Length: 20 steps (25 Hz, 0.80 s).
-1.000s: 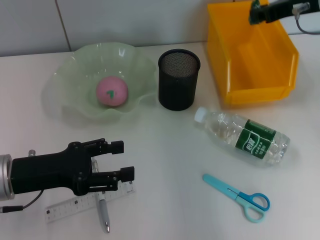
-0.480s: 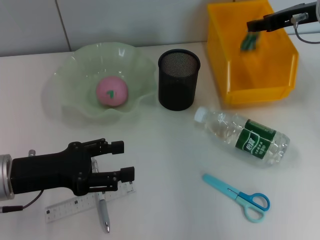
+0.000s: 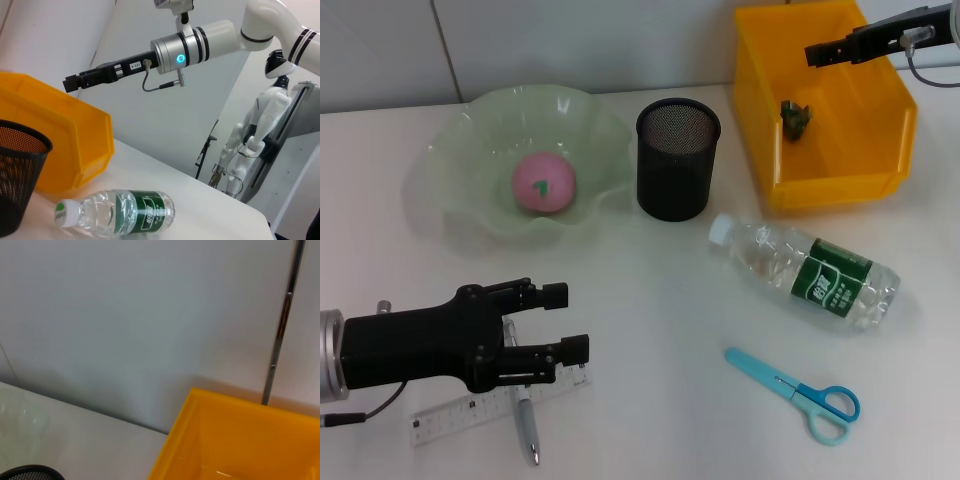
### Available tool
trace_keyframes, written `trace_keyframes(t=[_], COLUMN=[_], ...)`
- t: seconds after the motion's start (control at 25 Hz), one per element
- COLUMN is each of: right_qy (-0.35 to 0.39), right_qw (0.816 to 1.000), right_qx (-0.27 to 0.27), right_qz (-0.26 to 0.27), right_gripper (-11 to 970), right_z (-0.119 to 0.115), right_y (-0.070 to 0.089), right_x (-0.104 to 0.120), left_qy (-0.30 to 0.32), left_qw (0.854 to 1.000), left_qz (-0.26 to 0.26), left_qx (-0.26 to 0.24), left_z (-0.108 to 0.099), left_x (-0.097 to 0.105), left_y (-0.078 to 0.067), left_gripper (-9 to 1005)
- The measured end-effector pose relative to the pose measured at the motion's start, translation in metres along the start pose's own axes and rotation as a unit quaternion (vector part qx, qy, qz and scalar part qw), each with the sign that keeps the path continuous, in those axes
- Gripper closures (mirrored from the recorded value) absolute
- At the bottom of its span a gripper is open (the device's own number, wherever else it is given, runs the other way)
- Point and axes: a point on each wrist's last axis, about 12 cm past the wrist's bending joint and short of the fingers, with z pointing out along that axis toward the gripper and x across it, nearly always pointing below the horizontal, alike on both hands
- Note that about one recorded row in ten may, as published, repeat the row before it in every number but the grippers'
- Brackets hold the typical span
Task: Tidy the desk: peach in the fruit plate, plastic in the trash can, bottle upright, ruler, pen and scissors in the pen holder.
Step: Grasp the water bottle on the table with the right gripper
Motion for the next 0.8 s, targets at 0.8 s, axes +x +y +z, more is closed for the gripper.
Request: trace_keyframes(t=[0.8], right_qy=[-0.071], right_qw=[0.984], right_qx=[-0.161], right_qz=[-0.02], right_gripper=[184], right_z=[-0.05], right_y=[0.034], right_x=[-0.011], left_qy=[0.0], left_qw=[1.0], left_qz=[0.005], left_qx=[0.005], left_z=[0.001], left_x=[-0.001], left_y=[0.0], left_gripper=[162])
